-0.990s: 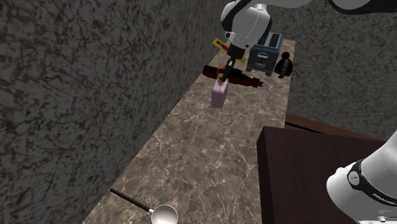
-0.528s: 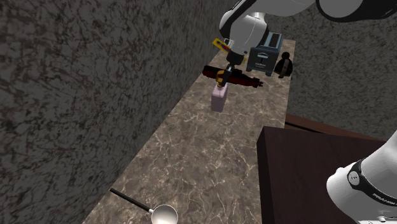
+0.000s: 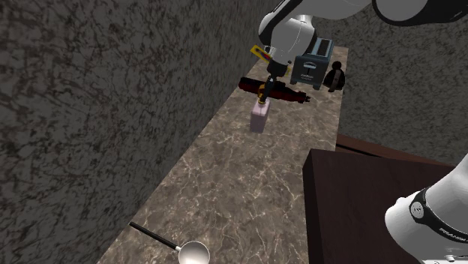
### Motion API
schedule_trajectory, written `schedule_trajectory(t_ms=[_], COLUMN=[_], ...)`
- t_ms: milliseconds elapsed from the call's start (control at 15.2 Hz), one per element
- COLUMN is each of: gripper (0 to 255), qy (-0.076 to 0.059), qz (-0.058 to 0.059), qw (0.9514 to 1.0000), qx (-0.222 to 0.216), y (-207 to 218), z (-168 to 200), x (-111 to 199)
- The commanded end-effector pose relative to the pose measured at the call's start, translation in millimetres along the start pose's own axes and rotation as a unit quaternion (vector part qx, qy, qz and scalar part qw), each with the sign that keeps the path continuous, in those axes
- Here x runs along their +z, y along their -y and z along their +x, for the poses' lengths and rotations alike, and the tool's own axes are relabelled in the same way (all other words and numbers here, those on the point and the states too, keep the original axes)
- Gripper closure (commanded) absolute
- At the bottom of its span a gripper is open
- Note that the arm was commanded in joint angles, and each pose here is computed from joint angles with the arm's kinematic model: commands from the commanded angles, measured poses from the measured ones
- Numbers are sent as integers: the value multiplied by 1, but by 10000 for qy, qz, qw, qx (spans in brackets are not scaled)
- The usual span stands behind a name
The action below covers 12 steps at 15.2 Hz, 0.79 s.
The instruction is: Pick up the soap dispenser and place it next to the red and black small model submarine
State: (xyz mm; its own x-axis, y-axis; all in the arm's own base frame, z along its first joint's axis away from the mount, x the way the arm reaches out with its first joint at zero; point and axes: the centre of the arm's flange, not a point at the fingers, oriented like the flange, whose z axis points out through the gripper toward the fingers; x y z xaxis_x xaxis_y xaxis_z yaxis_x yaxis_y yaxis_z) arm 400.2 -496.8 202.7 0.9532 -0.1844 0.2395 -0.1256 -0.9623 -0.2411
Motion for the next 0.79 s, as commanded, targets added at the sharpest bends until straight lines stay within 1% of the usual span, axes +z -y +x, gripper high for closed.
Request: schedule_trajectory(t_ms=[0, 198, 462, 726], gripper=[0, 0, 0, 0], qy=[-1, 0, -1, -1], qz=[0, 0, 0, 0], qw=[10000, 10000, 10000, 10000], qx=[0, 0, 0, 0], y=[0, 0, 0, 0], z=[0, 0, 0, 0], x=[0, 0, -50, -50])
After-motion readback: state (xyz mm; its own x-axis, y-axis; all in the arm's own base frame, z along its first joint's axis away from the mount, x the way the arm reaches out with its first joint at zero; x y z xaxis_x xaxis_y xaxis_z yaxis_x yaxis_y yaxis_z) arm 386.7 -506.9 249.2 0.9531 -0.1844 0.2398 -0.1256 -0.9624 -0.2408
